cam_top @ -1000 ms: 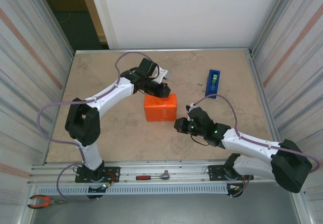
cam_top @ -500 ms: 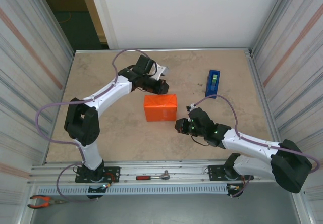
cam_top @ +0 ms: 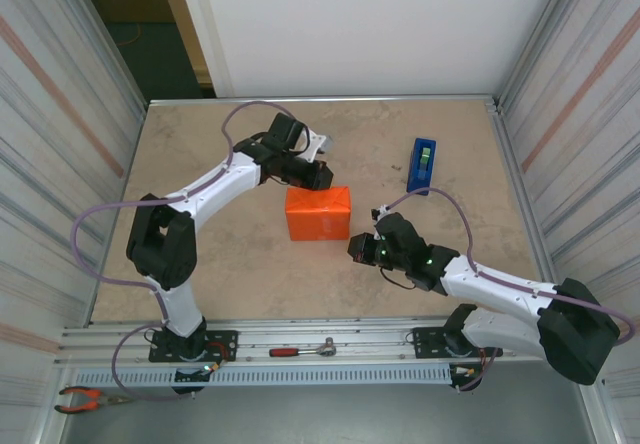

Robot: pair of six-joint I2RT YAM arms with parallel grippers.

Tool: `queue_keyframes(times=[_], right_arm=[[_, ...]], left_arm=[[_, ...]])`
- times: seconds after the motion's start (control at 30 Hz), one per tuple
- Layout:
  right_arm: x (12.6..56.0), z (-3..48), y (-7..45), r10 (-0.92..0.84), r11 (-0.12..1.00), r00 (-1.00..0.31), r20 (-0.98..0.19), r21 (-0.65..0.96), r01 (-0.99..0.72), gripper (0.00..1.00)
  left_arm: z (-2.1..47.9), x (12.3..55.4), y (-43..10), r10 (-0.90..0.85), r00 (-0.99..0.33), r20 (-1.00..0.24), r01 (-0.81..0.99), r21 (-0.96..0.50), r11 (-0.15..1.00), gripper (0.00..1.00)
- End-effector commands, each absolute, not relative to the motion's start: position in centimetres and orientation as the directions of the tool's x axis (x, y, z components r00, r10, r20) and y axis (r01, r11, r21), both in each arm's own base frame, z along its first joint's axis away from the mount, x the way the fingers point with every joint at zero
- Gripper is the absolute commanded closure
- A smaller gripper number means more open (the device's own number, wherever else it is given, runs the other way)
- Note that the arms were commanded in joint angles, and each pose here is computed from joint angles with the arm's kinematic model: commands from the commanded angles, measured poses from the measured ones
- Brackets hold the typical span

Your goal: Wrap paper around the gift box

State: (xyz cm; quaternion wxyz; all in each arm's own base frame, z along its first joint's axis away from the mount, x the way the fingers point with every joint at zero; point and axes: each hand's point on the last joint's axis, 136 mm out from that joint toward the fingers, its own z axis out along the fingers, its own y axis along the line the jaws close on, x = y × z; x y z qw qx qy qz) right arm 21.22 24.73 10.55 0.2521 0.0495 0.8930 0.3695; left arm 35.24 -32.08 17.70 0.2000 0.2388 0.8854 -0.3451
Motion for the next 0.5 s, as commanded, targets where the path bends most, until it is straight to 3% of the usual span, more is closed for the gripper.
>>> queue_keyframes(times=[0.0, 0.13, 0.17, 0.23, 0.37, 0.47], right_arm=[[21.5, 11.4, 24.3, 0.274, 0.727, -0.860, -0.430, 0.678, -0.108, 1.00], [21.7, 11.4, 23.6, 0.277, 0.736, -0.858, -0.432, 0.669, -0.099, 1.00], [21.8, 11.4, 23.3, 0.281, 0.740, -0.857, -0.432, 0.666, -0.093, 0.96], [22.0, 11.4, 22.6, 0.282, 0.747, -0.856, -0.433, 0.659, -0.087, 0.80], [22.4, 11.6, 21.4, 0.273, 0.766, -0.855, -0.440, 0.637, -0.083, 0.36], [22.5, 11.8, 21.0, 0.237, 0.785, -0.862, -0.449, 0.612, -0.103, 0.22]], left_arm=[[23.3, 36.9, -31.3, 0.222, -0.750, -0.623, 0.599, -0.498, 0.628, 0.82], [26.6, 38.0, -28.9, 0.150, -0.712, -0.686, 0.594, -0.475, 0.649, 0.67], [27.1, 38.0, -28.0, 0.131, -0.709, -0.693, 0.583, -0.471, 0.662, 0.63], [27.6, 37.7, -26.4, 0.092, -0.702, -0.706, 0.562, -0.469, 0.681, 0.54], [26.4, 35.3, -23.0, 0.033, -0.717, -0.697, 0.493, -0.473, 0.730, 0.29], [24.4, 32.8, -21.0, 0.006, -0.735, -0.678, 0.440, -0.470, 0.765, 0.14]])
